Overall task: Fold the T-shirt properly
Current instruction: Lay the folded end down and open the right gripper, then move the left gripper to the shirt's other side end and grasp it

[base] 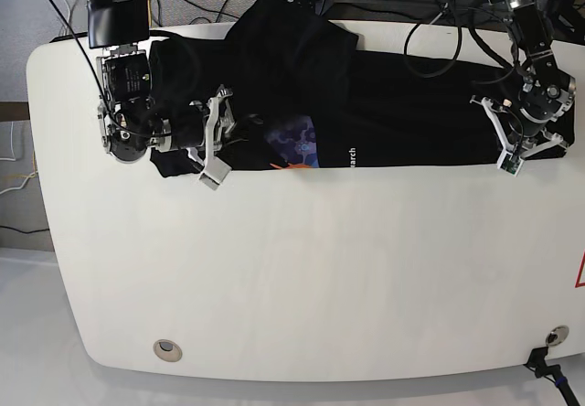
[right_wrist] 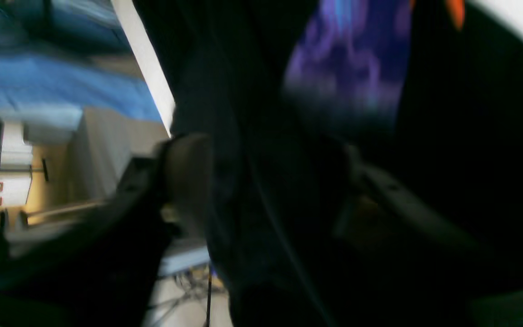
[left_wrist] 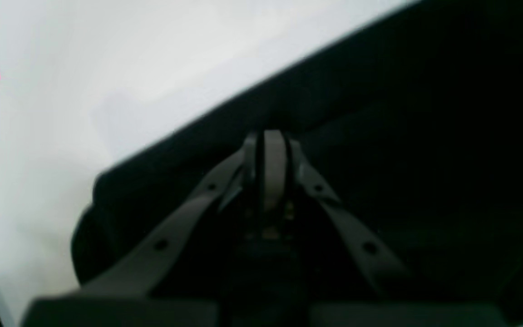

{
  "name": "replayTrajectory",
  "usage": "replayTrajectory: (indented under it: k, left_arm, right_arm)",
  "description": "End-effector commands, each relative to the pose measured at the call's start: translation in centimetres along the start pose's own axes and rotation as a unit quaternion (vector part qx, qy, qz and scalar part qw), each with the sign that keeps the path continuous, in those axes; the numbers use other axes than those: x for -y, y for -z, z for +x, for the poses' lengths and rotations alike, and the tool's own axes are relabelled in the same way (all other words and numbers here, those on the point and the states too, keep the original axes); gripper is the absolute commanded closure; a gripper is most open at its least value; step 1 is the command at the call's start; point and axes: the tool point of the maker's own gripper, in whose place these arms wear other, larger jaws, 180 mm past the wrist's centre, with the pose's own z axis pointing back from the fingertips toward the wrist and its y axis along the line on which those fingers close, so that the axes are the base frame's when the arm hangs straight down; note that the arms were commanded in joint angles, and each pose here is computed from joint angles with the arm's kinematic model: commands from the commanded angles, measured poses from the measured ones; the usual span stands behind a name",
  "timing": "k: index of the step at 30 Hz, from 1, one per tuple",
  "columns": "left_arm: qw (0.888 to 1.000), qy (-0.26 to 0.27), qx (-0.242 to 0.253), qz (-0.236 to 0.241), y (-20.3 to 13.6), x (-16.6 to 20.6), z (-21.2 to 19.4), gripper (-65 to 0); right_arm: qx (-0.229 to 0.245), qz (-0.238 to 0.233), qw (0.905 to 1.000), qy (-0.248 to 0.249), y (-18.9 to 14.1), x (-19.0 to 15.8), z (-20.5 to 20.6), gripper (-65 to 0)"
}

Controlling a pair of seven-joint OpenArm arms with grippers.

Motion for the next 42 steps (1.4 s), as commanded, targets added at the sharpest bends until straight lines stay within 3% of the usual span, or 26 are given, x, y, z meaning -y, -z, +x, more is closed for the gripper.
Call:
replayTrajectory:
  k: [1, 4, 9, 15, 18, 24, 29, 36, 39, 42]
  left_arm:
    - [1.0, 0.013, 0.015, 0.015, -1.1, -0.8, 0.6, 0.0]
    - [1.0, 0.021, 0.005, 0.011, -1.8, 0.0, -0.6, 0.0]
    - [1.0, 0.017, -0.025, -0.008, -1.6, 1.3, -3.3, 0.0]
    - [0.998, -0.013, -0.056, -0.037, 0.7, 2.2, -5.5, 0.0]
    - [0.996, -0.021, -0.06, -0.064, 2.7, 3.4, -5.3, 0.0]
    - [0.996, -0.034, -0.054, -0.069, 4.1, 3.0, -4.3, 0.0]
    - [0.999, -0.015, -0.013, -0.037, 2.6, 1.2, -1.2, 0.0]
    - [0.996, -0.043, -0.003, 0.073, -1.7, -6.1, 0.8, -1.0]
    - [0.988, -0.097, -0.029, 0.116, -3.2, -9.6, -0.9, -28.8]
    - [0.977, -0.162, -0.045, 0.13, -4.7, -11.7, -2.6, -46.2]
  right_arm:
    - [0.021, -0.005, 0.9997, -0.006, -1.1, 0.2, 0.8, -18.7]
    - [0.001, -0.015, 0.9998, 0.01, -1.7, 0.7, -1.3, 0.0]
    - [-0.03, -0.03, 0.9981, 0.045, -1.9, 1.1, -5.7, 0.0]
    - [-0.117, -0.133, 0.9838, 0.026, -1.4, 4.3, -9.1, 0.0]
    - [-0.114, -0.167, 0.9792, 0.008, -1.7, 5.8, -8.2, 0.0]
    - [-0.11, -0.185, 0.9746, 0.063, -2.5, 9.7, -8.4, 0.0]
    - [-0.104, -0.19, 0.9746, 0.059, -3.0, 10.1, -7.5, 0.0]
    - [-0.095, -0.19, 0.976, 0.047, -2.9, 10.1, -6.2, 0.0]
    - [-0.096, -0.192, 0.9756, 0.047, -2.9, 10.2, -6.2, 0.0]
    - [-0.097, -0.192, 0.9755, 0.047, -2.9, 10.2, -6.2, 0.0]
